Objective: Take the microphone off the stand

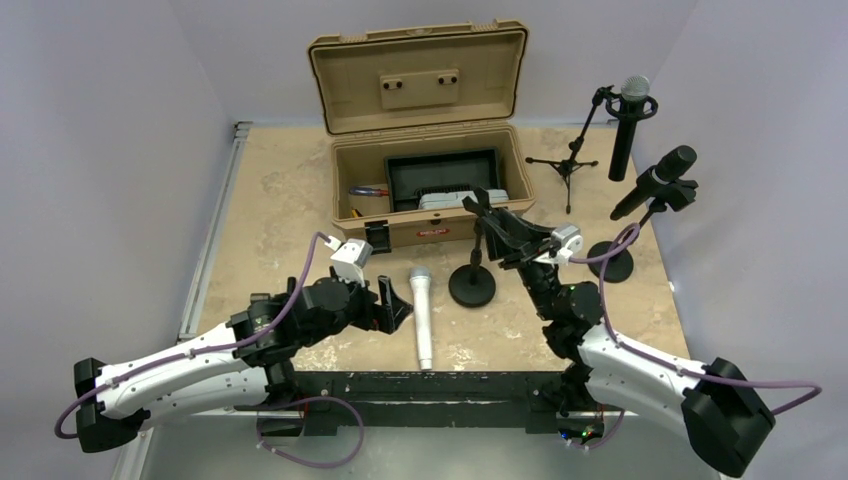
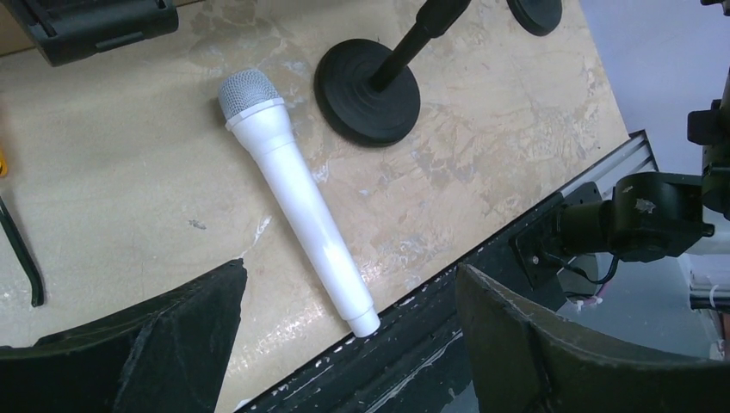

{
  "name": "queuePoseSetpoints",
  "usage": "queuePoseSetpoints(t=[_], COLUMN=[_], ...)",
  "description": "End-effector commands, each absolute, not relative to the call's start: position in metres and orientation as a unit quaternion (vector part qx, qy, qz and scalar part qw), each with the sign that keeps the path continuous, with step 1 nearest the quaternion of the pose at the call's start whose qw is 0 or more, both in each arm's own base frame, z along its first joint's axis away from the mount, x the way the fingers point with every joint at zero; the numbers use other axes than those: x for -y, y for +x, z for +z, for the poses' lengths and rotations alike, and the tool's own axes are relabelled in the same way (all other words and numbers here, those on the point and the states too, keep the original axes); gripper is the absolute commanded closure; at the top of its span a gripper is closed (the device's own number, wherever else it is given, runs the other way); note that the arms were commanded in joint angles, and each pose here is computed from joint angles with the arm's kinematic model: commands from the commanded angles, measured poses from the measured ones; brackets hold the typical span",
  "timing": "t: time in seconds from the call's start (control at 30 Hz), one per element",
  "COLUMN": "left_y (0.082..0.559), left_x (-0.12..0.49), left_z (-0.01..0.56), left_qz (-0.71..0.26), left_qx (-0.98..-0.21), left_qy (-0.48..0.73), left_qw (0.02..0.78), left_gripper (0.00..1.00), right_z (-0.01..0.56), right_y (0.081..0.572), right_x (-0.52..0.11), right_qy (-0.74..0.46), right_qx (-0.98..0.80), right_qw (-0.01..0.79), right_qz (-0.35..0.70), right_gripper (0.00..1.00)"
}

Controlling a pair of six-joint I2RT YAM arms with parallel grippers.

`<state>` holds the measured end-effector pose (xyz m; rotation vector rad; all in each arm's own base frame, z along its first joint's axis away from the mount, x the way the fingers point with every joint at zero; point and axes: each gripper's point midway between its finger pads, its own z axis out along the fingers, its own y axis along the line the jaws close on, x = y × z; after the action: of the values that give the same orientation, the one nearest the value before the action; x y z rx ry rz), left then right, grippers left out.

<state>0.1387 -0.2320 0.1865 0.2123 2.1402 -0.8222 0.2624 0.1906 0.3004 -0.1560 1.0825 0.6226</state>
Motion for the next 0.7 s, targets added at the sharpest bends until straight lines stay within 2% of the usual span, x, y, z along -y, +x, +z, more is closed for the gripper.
queuePoseSetpoints(t=[0.0, 0.17, 0.23, 0.27, 0.33, 0.5, 0.67], left_y=[0.144, 0.143, 0.142, 0.142, 0.141, 0.138, 0.137], left_x=[0.234, 0.236, 0.235, 0.234, 0.232, 0.232, 0.235], left_z=[0.197, 0.206, 0.210, 0.211, 0.214, 0.218, 0.222], left_qz=[-0.332, -0.337, -0.340, -0.341, -0.344, -0.353, -0.359], left_qx=[-0.835, -0.829, -0.827, -0.825, -0.823, -0.820, -0.819], left_qy=[0.094, 0.106, 0.108, 0.109, 0.108, 0.107, 0.108], left_qw=[0.429, 0.432, 0.436, 0.437, 0.439, 0.437, 0.435], left_gripper=[0.11, 0.11, 0.11, 0.11, 0.11, 0.11, 0.11], right_z=[0.305, 0.310, 0.310, 0.310, 0.314, 0.329, 0.339], right_y=[0.248, 0.253, 0.252, 0.251, 0.249, 0.245, 0.242], right_x=[-0.198, -0.205, -0.207, -0.208, -0.209, -0.208, -0.217], right_qy=[-0.060, -0.048, -0.046, -0.047, -0.047, -0.014, 0.013], right_qx=[-0.509, -0.535, -0.543, -0.547, -0.554, -0.571, -0.599], right_qw=[0.784, 0.760, 0.750, 0.745, 0.737, 0.708, 0.659], right_qz=[0.352, 0.367, 0.375, 0.378, 0.384, 0.415, 0.455], right_gripper=[0.88, 0.62, 0.26, 0.17, 0.10, 0.02, 0.01])
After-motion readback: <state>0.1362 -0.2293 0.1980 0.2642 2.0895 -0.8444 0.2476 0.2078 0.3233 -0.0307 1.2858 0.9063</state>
